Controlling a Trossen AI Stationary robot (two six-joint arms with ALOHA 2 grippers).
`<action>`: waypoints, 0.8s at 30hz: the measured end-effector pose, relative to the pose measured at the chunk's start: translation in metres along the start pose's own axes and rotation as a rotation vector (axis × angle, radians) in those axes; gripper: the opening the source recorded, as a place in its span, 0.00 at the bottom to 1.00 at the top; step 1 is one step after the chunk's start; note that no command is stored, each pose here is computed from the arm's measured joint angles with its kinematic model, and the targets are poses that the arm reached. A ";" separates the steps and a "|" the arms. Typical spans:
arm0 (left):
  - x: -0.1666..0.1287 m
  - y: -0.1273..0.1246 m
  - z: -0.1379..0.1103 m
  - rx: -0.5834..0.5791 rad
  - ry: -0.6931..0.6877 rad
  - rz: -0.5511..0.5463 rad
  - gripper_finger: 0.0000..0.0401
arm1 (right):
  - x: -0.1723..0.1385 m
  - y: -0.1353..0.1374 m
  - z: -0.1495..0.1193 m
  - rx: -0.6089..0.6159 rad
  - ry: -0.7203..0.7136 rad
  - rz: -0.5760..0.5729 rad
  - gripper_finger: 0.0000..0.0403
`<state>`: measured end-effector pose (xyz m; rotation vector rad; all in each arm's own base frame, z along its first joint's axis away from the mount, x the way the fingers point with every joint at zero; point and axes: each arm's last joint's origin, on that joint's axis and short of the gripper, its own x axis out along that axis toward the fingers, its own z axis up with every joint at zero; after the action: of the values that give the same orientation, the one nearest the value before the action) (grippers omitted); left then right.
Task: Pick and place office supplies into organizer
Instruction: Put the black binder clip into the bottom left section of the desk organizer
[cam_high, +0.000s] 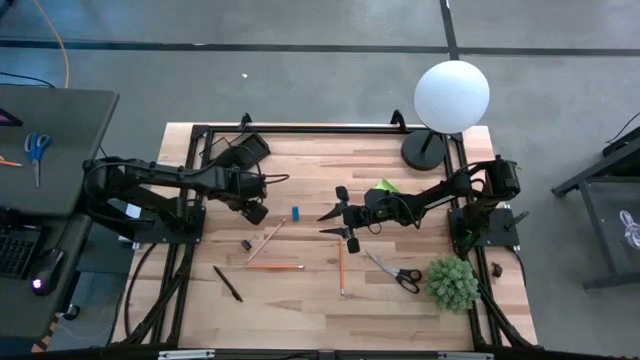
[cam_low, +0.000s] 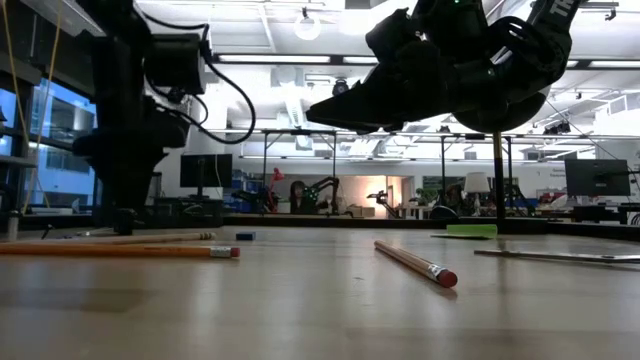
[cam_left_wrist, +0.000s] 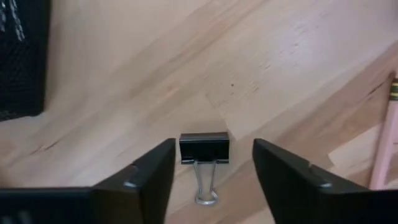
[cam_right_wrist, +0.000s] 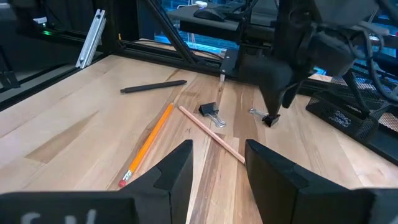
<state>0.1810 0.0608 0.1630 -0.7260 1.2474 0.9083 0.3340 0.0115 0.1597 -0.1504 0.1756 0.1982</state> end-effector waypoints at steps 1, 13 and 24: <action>0.002 0.001 -0.001 -0.005 -0.001 0.000 0.56 | 0.000 0.000 0.000 0.000 0.000 0.000 0.34; 0.021 0.006 -0.011 -0.057 -0.015 -0.015 0.65 | 0.000 0.000 0.000 0.000 0.000 0.000 0.34; 0.034 0.002 -0.010 -0.024 0.010 0.003 0.41 | 0.000 0.000 0.000 0.000 0.000 0.000 0.34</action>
<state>0.1769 0.0592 0.1275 -0.7485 1.2482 0.9251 0.3340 0.0115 0.1598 -0.1504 0.1755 0.1982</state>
